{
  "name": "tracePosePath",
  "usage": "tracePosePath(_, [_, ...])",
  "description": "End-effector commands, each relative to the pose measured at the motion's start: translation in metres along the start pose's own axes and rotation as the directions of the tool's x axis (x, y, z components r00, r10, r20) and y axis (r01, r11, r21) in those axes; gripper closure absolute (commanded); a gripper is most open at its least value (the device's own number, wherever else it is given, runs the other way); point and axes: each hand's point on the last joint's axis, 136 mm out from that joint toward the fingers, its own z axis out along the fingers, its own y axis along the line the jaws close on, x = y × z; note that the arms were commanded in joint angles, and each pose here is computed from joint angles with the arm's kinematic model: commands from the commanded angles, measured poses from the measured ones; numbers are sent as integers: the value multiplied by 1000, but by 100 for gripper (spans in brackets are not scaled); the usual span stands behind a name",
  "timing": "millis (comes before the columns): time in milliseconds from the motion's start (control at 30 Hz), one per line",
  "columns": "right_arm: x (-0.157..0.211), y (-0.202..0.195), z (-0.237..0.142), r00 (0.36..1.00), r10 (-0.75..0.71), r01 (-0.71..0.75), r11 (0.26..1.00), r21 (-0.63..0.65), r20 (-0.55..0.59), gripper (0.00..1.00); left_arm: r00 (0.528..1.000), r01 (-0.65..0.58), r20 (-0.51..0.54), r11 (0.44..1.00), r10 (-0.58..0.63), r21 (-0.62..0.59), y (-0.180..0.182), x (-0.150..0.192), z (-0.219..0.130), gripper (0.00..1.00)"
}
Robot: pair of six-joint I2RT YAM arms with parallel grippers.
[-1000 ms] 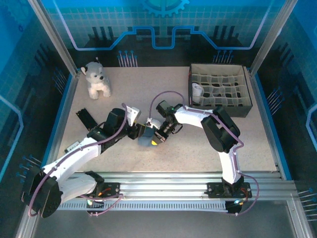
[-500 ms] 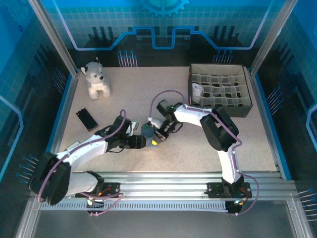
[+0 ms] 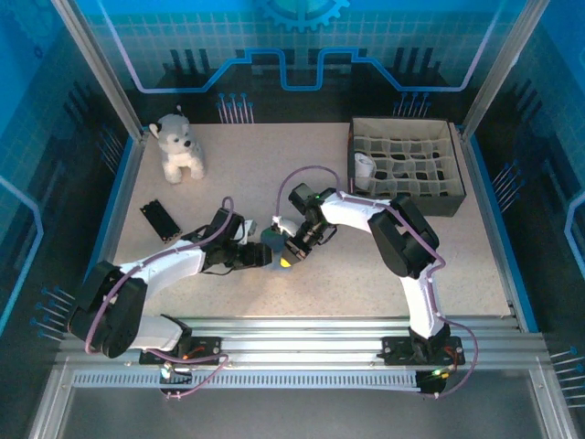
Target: Roll the socks
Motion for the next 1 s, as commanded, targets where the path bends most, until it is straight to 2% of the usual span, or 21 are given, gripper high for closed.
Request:
tracePosePath(0, [39,-37,13,983,125,-111,988,108,-131,100,999,32,6,998,-33,55,-9,-6,2,41])
tracePosePath(133, [37,-36,13,984,127,-114,988,104,-128,100,999,50,-4,997,-50,58,-7,-5,8,45])
tracePosePath(233, [35,-35,11,984,126,-113,988,108,-122,100,997,76,-32,997,-75,19,2,-1,14,51])
tracePosePath(400, [32,-34,5,987,124,-111,986,126,-101,88,991,108,-71,992,-113,-66,21,8,23,61])
tracePosePath(533, [22,-28,-3,994,106,-101,988,114,-36,76,988,116,-89,987,-126,-108,31,13,28,66])
tracePosePath(700, [11,-22,-17,996,84,-88,989,118,36,67,987,115,-96,985,-128,-127,36,16,31,68])
tracePosePath(967, [-3,-8,-45,984,5,-33,987,154,177,62,986,109,-111,983,-125,-145,39,16,33,70])
